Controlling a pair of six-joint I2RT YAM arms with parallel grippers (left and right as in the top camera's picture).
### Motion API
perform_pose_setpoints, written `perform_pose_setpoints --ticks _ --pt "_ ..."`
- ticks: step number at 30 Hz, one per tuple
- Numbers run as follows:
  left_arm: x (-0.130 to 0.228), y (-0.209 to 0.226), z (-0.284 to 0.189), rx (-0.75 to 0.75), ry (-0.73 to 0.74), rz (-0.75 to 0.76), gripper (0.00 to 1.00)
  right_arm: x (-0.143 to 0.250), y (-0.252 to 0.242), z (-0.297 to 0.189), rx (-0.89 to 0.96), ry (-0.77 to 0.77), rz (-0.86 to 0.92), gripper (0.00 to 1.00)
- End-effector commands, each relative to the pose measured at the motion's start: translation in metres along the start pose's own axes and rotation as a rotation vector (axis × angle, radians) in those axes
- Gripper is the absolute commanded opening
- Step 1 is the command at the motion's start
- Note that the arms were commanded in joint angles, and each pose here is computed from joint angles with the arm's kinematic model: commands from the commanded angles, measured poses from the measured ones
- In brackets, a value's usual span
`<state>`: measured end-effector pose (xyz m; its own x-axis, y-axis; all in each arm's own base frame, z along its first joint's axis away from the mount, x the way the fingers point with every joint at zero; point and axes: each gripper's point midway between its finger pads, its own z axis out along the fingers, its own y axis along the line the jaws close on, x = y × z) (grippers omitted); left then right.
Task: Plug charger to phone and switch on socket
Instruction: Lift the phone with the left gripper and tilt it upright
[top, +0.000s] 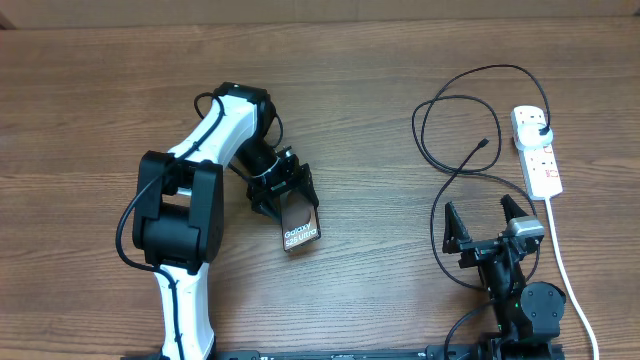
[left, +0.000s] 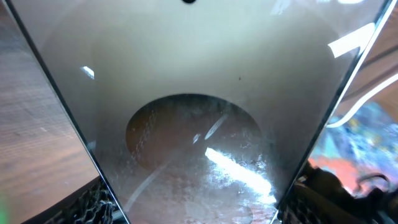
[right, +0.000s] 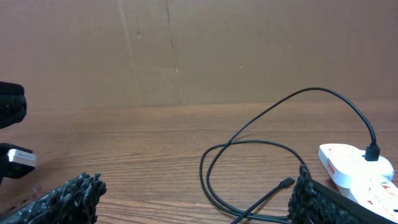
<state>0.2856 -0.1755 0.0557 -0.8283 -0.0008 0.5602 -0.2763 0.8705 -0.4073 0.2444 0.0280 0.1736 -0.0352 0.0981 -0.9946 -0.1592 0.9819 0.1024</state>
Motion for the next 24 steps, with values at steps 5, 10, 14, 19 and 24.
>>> perform_pose_setpoints --ticks 5,10,14,19,24 --pt "0.0102 -0.0288 -0.0112 0.189 0.055 0.037 0.6 0.0013 -0.0002 0.0 0.001 -0.006 -0.003 1.0" --pt "0.0103 -0.03 -0.0116 0.197 0.056 0.036 0.61 0.0013 -0.0002 0.0 0.001 -0.006 -0.003 1.0" --pt "0.0107 -0.0299 -0.0116 0.197 0.057 0.035 0.61 0.0013 -0.0002 0.0 0.001 -0.006 -0.002 1.0" --pt "0.0109 -0.0299 -0.0116 0.196 0.058 0.035 0.6 0.0013 -0.0002 0.0 0.001 -0.006 -0.003 1.0" --pt "0.0118 -0.0297 -0.0117 0.196 0.061 0.031 0.6 0.0013 -0.0002 0.0 0.001 -0.006 -0.002 1.0"
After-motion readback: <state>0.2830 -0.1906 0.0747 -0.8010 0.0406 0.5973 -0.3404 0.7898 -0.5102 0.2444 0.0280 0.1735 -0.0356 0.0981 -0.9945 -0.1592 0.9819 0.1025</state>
